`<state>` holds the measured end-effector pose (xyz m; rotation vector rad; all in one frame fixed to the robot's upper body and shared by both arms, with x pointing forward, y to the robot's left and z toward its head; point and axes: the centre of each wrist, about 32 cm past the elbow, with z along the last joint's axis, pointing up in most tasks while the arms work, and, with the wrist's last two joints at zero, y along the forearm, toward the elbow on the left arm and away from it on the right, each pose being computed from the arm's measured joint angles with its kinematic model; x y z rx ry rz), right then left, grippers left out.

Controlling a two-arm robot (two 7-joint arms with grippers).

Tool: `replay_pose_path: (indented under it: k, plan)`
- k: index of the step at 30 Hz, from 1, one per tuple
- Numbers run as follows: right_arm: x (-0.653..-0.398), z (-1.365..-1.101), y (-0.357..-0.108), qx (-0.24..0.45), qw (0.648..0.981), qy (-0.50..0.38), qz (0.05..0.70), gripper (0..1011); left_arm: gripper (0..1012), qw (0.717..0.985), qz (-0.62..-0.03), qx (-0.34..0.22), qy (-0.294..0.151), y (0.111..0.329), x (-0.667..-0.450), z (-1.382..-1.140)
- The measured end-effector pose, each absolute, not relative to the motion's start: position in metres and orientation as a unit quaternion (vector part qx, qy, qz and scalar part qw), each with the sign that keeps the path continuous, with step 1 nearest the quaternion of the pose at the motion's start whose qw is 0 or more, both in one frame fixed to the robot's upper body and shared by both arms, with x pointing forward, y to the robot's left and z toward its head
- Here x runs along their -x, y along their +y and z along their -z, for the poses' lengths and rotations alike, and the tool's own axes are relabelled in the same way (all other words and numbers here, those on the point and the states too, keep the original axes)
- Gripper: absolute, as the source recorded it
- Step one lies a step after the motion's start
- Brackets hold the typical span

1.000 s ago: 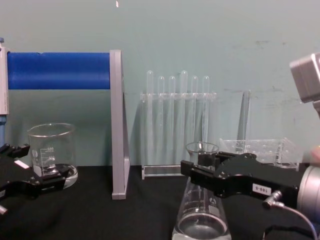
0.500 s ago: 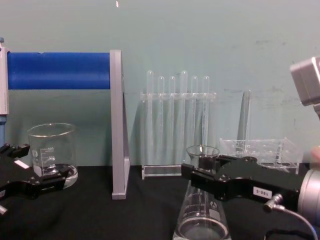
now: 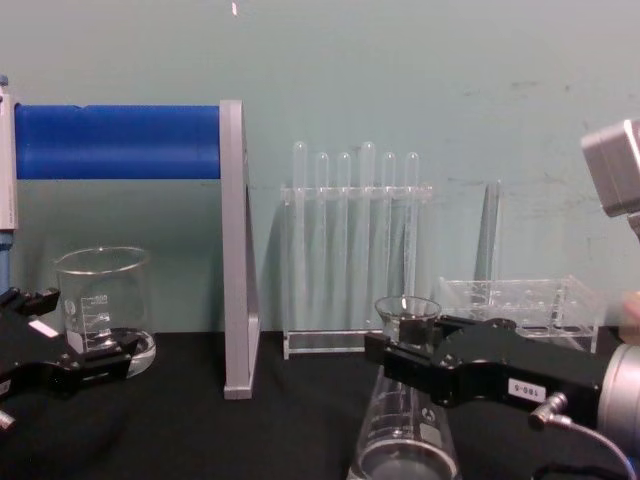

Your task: Grasp the erlenmeyer flask with one hand, shake it three times, then place it back.

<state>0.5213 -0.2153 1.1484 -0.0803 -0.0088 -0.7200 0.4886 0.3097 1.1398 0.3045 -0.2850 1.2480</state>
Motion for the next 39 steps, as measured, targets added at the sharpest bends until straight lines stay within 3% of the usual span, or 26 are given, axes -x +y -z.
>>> replay_pose_path:
  k: [24, 39]
  plan:
    - [-0.5207, -1.1477, -0.2150, 0.041, 0.935, -0.002, 0.353, 452, 1001, 0.791, -0.580, -0.141, -0.132, 0.3097, -0.4886, -1.1398]
    - [-0.5207, -1.1473, -0.2151, 0.043, 0.935, -0.001, 0.353, 898, 1001, 0.791, -0.580, -0.141, -0.132, 0.3097, -0.4886, -1.1398]
